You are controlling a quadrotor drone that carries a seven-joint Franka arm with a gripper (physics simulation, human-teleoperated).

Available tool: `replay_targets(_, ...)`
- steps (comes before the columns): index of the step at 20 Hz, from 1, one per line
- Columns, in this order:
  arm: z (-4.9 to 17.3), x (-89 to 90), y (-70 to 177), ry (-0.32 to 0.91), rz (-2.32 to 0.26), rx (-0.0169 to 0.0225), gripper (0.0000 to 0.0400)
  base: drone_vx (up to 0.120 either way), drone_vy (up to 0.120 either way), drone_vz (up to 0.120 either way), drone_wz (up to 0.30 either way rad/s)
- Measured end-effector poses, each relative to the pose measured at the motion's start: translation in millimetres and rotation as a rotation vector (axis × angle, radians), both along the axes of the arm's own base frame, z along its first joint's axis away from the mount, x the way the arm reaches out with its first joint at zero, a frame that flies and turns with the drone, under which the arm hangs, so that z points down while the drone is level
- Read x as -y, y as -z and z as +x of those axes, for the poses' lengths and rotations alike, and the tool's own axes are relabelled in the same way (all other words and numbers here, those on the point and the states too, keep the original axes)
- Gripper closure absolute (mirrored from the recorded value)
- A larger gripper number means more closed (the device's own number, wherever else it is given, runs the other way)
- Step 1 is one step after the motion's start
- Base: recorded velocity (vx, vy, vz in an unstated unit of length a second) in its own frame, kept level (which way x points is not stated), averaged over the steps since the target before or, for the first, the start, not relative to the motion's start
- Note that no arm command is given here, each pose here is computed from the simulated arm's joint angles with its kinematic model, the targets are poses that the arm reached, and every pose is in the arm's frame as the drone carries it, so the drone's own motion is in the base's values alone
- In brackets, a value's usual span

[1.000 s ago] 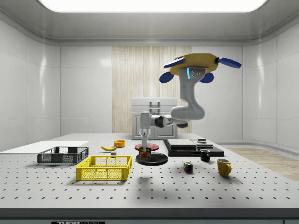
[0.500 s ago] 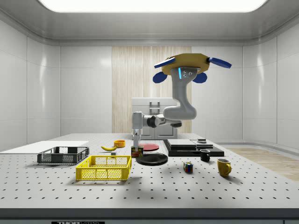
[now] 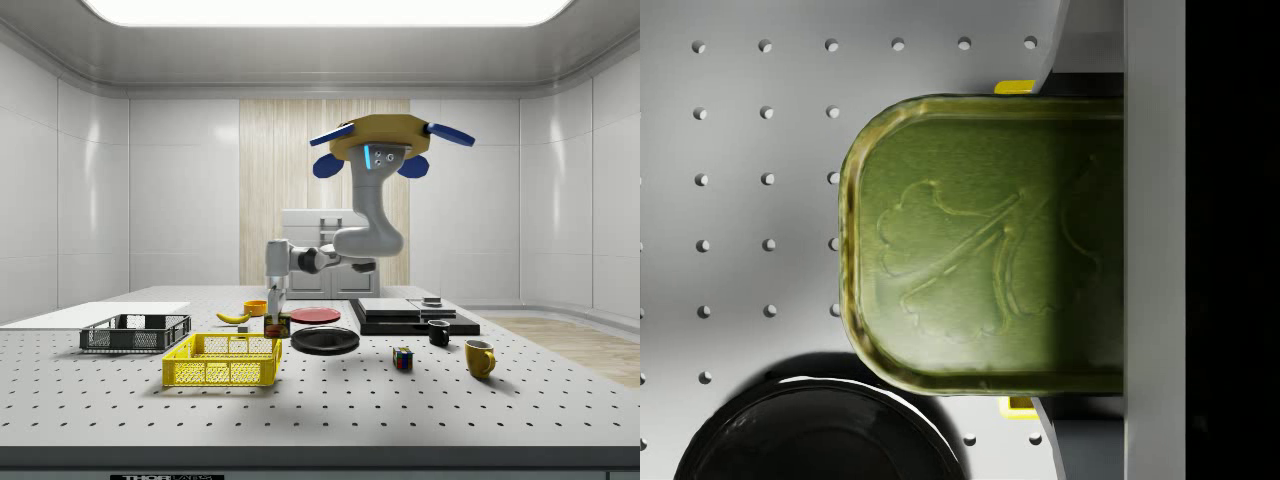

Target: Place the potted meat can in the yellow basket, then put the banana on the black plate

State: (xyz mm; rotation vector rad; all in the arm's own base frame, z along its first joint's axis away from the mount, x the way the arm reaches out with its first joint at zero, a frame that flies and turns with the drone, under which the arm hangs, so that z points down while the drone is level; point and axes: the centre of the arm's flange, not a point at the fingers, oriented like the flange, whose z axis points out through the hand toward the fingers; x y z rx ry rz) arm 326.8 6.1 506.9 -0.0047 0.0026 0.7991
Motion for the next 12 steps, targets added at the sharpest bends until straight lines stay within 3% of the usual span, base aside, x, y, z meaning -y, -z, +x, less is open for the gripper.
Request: replay_targets(12,0.0,0.0,0.0,0.000,0.000,-0.0001,0.0111,0.120,0.000,0.000,0.000)
